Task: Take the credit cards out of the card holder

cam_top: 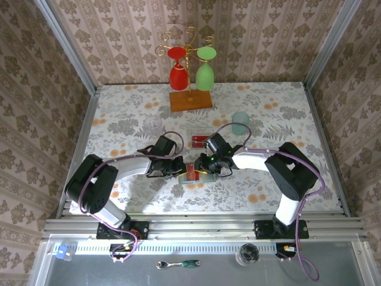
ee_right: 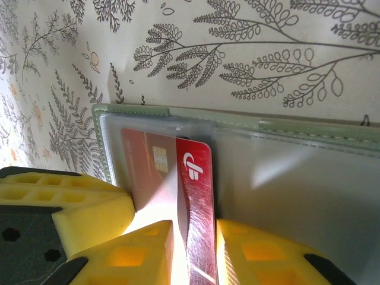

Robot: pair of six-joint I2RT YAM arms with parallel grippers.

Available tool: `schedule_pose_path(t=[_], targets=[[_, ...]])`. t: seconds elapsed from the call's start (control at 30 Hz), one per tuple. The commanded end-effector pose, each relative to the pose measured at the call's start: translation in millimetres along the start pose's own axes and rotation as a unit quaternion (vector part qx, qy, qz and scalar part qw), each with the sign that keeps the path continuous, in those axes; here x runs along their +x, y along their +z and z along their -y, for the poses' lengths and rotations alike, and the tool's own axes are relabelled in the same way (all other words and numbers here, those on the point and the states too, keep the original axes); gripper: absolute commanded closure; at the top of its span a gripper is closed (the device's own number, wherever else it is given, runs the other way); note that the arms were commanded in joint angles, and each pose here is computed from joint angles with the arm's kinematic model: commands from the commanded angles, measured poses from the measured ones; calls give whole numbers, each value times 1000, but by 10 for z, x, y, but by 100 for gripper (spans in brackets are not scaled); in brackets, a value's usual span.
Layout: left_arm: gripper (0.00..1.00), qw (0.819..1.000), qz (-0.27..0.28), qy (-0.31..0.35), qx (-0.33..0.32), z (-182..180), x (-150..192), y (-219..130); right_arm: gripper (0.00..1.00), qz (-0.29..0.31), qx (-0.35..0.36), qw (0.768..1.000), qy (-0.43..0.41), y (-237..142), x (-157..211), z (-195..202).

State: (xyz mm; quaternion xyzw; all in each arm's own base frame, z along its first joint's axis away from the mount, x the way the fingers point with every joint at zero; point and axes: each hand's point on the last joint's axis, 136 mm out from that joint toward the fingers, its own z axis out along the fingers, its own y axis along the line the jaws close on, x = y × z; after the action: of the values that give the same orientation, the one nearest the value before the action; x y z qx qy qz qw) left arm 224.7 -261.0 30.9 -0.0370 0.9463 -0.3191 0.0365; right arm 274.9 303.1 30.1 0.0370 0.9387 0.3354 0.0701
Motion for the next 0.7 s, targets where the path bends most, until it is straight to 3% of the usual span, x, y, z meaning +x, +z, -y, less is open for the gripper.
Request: schedule_pose_path(t=[0.0, 0.67], targets=[[100, 1000, -12, -3, -24, -131, 49, 34, 77, -3, -15, 1000, 5, -5, 16, -33], [100, 1000, -14, -2, -25, -127, 52, 28, 90, 6, -21, 1000, 12, -28, 14, -6]])
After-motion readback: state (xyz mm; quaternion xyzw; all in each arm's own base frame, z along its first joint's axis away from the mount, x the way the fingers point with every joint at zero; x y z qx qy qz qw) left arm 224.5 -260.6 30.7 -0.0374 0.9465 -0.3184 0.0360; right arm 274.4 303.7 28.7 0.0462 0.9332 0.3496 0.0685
